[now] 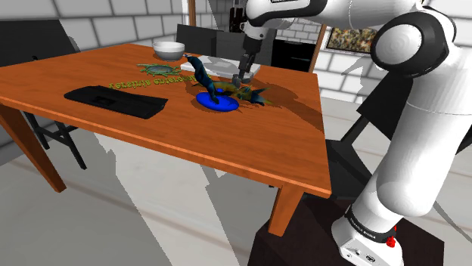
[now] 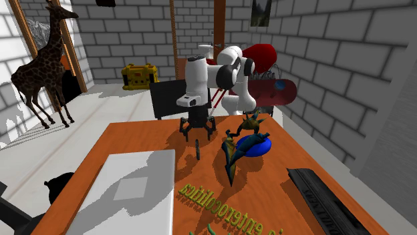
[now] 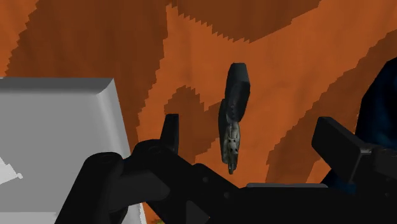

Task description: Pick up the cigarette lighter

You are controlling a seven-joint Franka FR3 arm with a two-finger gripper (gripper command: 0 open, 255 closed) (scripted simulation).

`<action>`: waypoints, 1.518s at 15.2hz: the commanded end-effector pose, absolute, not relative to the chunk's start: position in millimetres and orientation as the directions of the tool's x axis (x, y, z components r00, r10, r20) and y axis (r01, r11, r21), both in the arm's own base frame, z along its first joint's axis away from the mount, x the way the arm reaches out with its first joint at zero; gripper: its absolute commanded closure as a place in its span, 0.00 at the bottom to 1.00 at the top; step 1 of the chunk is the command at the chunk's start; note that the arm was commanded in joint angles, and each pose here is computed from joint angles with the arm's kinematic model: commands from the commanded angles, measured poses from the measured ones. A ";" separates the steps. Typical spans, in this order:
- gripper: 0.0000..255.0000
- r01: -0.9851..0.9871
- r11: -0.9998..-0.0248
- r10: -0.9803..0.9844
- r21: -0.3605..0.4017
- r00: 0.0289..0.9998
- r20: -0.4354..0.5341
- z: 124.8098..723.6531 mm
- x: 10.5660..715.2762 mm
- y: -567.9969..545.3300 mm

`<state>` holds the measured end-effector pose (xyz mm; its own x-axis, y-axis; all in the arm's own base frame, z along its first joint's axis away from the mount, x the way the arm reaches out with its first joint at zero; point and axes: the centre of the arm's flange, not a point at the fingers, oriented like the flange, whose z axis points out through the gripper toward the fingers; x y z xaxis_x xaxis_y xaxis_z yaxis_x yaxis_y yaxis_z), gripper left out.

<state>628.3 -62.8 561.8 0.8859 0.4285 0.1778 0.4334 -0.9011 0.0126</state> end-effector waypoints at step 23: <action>1.00 0.453 -0.891 0.449 0.017 0.875 0.183 543.7 637.0 -63.0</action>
